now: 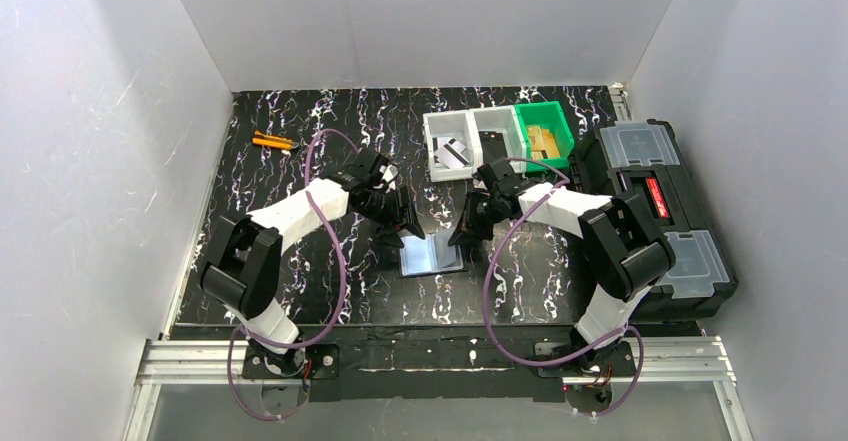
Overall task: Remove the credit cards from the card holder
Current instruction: Remove the credit card from the card holder.
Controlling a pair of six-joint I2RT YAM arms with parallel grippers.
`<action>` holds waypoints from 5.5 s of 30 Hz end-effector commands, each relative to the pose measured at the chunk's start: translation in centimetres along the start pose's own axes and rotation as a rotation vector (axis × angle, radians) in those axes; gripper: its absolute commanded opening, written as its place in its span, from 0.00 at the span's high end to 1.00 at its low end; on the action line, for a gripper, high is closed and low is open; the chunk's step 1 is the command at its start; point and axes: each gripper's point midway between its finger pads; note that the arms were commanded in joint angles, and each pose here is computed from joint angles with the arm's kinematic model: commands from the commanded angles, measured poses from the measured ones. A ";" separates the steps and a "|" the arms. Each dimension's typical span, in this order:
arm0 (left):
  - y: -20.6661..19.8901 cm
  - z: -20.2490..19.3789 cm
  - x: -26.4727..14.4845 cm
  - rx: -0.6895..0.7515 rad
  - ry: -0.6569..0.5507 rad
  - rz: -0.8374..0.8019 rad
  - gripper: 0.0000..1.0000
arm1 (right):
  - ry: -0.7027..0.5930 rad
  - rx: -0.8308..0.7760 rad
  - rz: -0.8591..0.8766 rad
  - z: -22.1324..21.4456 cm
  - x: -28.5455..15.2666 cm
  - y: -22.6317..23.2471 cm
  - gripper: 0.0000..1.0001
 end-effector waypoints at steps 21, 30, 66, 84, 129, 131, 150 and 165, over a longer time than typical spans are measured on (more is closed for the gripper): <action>5.9 -1.0 3.0 -0.055 0.050 0.117 0.97 | 0.029 -0.084 0.102 0.1 -1.4 3.9 0.89; 5.6 -1.1 2.8 -0.050 0.048 0.103 0.98 | 0.088 -0.119 0.165 -1.3 -0.2 8.4 0.62; -3.5 -1.9 -0.4 0.147 0.046 0.003 0.62 | -0.010 -0.103 -0.119 -0.6 -3.6 0.8 0.29; -3.3 -1.3 6.7 0.139 0.124 0.043 0.68 | 0.040 -0.078 -0.209 -2.2 -1.6 -3.1 0.63; 2.3 -1.4 7.5 0.113 0.076 0.223 1.00 | 0.137 -0.102 -0.349 -4.1 2.1 -4.0 0.99; 2.5 -1.2 6.8 0.115 0.058 0.234 1.00 | 0.139 -0.095 -0.348 -4.1 2.1 -4.0 0.99; 0.6 -1.3 5.9 0.059 0.047 0.019 0.80 | 0.176 -0.066 -0.326 -4.4 2.6 -4.2 0.99; -0.2 -1.2 6.7 0.075 0.079 -0.032 0.85 | 0.176 -0.066 -0.327 -4.4 2.6 -4.3 0.99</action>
Point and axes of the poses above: each gripper's point midway between its finger pads, its own x axis out along the fingers, its own y axis along the line the jaws close on, z = x × y, and after that the axes turned 9 degrees about -x, right-handed
